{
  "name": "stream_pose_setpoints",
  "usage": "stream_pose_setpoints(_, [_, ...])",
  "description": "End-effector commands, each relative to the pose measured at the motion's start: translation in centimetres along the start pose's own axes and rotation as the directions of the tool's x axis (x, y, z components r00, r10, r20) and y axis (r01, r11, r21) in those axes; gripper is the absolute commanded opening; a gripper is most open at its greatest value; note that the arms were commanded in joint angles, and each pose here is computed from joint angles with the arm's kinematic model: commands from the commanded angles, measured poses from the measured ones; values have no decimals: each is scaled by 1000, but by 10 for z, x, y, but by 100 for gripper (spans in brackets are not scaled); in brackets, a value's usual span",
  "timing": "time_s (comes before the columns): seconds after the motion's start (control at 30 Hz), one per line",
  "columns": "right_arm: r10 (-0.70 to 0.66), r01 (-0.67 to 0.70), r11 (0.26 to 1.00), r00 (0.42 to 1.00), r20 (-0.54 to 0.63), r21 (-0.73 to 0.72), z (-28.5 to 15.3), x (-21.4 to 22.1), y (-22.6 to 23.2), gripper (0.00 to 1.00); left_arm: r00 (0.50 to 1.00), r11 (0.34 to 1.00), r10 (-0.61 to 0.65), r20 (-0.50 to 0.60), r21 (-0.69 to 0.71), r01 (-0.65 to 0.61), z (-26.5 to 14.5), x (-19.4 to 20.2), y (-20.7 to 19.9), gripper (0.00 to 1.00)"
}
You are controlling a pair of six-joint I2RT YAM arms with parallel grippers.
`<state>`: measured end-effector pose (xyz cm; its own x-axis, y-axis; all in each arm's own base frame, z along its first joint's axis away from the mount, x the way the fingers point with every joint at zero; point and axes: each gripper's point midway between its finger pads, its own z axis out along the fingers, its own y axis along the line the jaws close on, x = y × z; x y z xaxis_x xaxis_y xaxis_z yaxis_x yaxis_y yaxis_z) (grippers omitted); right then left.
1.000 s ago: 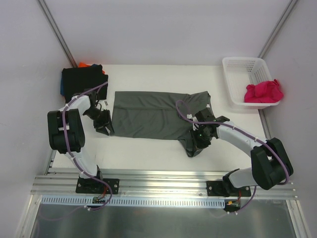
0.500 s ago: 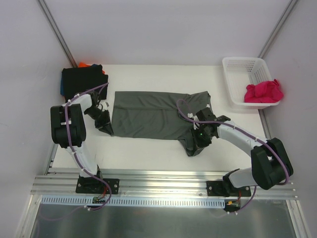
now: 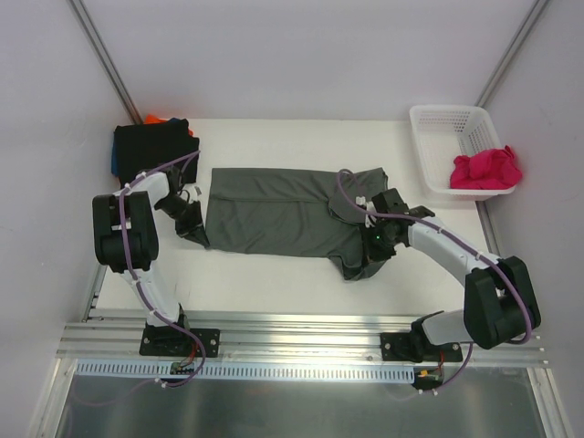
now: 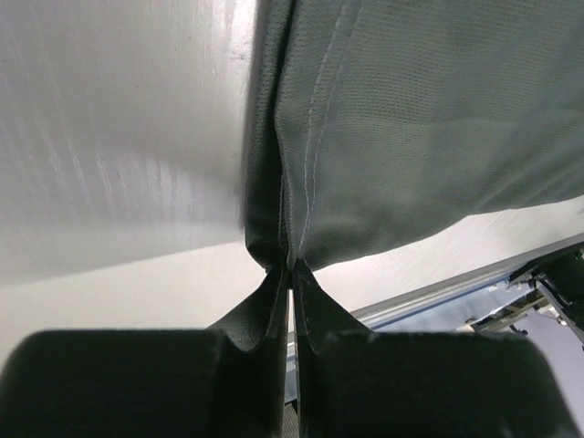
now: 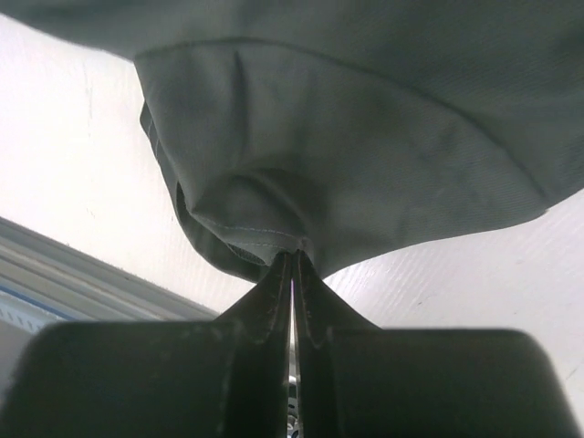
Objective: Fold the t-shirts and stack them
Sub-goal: Fold the tshirt
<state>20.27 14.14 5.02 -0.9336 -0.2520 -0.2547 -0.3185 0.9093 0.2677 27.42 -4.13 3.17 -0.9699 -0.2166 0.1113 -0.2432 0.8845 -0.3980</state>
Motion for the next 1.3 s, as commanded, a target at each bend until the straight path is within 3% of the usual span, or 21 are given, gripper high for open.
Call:
stream_pose_setpoints(0.0, [-17,15,1000,995,98,13,-18,-28,-4,0,998,999,5,62,53,-8,-25,-11,-17,0])
stream_pose_setpoints(0.67, [25,-43,998,954,298,54,-59,-102,-30,0,989,995,49,138,79,-60,-50,-55,-38,0])
stream_pose_setpoints(1.27, [19,-60,994,916,401,90,-85,-148,-45,0,973,981,103,206,139,-133,-68,-87,-61,0])
